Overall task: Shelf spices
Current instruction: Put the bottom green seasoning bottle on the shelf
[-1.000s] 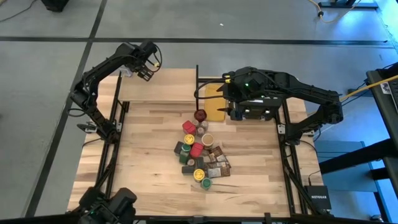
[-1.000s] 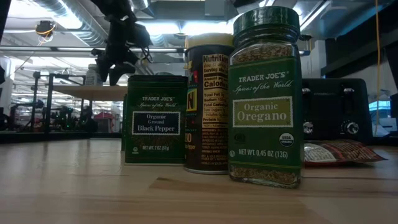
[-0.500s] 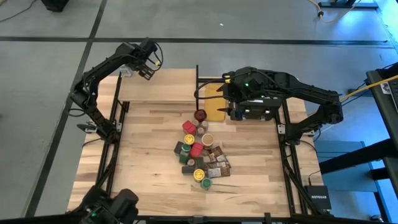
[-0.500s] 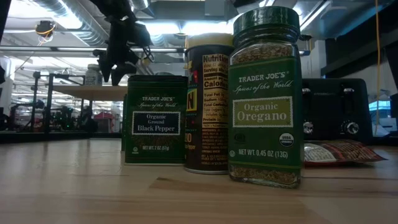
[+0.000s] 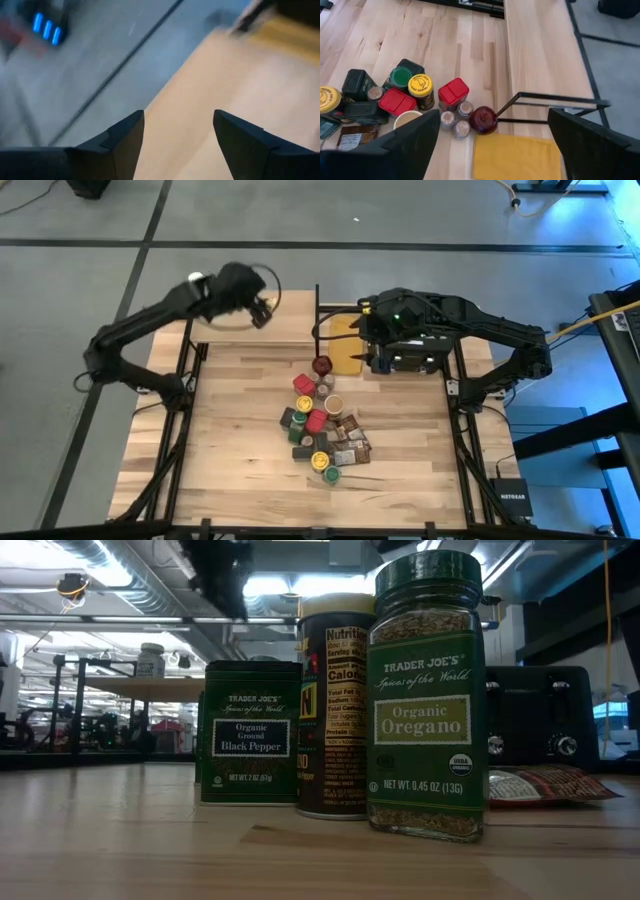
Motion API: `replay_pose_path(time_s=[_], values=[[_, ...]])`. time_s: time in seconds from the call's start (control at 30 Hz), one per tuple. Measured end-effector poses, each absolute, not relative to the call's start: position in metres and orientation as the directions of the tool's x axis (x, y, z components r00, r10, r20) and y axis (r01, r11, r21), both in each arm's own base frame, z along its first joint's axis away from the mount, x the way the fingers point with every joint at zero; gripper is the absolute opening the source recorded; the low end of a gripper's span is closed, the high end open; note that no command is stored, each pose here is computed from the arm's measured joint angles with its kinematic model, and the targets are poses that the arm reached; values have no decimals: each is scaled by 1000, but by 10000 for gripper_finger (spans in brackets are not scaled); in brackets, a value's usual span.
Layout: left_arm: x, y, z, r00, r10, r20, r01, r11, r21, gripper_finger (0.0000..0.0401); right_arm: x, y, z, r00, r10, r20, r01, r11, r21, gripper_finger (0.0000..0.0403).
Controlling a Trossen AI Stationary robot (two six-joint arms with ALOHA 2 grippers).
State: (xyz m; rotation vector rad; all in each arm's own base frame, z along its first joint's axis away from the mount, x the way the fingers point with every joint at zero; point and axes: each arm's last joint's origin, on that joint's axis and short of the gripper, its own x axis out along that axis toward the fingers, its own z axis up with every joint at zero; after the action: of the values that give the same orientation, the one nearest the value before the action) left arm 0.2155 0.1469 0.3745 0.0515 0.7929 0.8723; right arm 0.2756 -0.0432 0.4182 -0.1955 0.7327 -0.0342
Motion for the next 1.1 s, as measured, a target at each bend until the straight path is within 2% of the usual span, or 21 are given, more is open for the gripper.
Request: replay_pose_path(time_s=[0.1, 0.23, 0.4, 0.53, 0.77, 1.1], values=[[213, 124, 371, 541, 702, -463, -633, 703, 326, 233, 274, -43, 417, 730, -88, -678, -33, 986, -164, 376], [205, 100, 362, 694, 659, -291, -607, 752, 255, 233, 274, -41, 416, 730, -45, -682, -46, 992, -114, 376], [199, 76, 348, 792, 594, -141, -564, 801, 204, 233, 282, -42, 415, 752, -29, -658, -37, 996, -86, 376], [204, 61, 331, 842, 512, -172, -469, 851, 237, 233, 300, -34, 403, 728, -2, -685, -57, 996, -63, 376], [209, 41, 331, 895, 411, -172, -360, 895, 262, 233, 328, 1, 378, 675, 20, -737, -137, 986, -100, 376], [212, 21, 331, 946, 270, -176, -237, 953, 188, 233, 335, 58, 355, 577, 92, -812, -252, 965, -69, 376]])
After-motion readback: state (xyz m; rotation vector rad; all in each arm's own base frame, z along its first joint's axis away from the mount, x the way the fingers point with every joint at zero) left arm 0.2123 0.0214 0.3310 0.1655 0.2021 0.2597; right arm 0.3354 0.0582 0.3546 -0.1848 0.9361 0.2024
